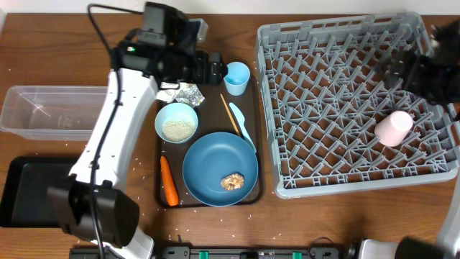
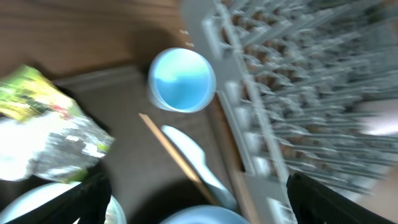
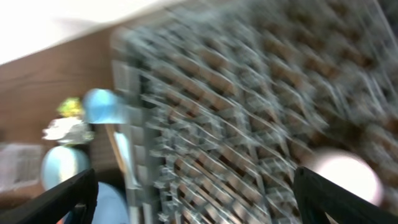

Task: Sort waste into correct bins and load items into the dishwasher rack
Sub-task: 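Release the pink cup in the rack's right side and raise right gripper, then grasp the light-blue cup with the left gripper, then lift the light-blue cup and hand it to the right gripper, then carry the light-blue cup into the rack with the right gripper and release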

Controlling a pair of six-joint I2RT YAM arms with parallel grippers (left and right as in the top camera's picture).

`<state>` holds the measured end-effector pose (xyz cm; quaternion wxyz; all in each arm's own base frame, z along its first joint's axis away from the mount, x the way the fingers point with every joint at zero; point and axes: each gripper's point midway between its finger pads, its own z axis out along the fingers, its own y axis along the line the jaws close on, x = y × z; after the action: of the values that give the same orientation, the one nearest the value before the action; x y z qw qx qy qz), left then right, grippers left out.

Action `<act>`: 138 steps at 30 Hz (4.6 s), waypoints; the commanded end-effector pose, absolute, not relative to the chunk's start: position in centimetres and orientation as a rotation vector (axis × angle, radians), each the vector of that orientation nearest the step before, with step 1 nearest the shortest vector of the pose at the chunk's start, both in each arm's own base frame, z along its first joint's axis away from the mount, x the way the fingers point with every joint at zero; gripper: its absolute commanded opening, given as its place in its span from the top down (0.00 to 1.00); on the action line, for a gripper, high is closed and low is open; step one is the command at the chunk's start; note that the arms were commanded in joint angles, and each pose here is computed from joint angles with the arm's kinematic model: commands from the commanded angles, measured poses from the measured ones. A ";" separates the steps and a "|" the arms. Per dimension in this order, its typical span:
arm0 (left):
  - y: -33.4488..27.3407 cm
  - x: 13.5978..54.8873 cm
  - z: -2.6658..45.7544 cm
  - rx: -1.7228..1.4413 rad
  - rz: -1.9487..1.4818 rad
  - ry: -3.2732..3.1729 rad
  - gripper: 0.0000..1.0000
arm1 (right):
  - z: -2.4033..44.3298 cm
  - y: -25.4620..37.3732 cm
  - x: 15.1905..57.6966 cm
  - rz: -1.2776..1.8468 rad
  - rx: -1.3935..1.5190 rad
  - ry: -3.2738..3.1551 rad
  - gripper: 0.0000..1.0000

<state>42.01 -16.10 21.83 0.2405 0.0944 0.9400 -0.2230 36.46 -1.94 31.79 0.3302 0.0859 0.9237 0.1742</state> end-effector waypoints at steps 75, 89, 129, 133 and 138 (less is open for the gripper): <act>-23.6 34.5 34.2 0.597 -2.030 2.052 0.94 | 36.8 22.0 32.2 0.974 -1.020 1.816 0.13; -23.4 32.6 37.3 0.691 -1.973 1.969 0.94 | 35.8 24.2 33.4 0.892 -1.040 1.826 0.19; -23.5 33.4 37.6 0.688 -1.927 1.967 0.39 | 39.4 23.3 32.2 0.893 -0.989 1.745 0.45; -23.5 34.7 36.6 0.630 -1.826 2.019 0.32 | 39.6 19.2 33.7 0.649 -0.736 1.897 0.44; -23.3 36.3 35.3 0.556 -1.697 2.079 0.31 | 39.3 12.0 33.2 0.393 -0.407 2.054 0.42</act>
<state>35.63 -23.57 35.27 0.1687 0.2083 0.7237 -0.6359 32.13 17.56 39.04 0.4632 -0.2873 0.7990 0.2540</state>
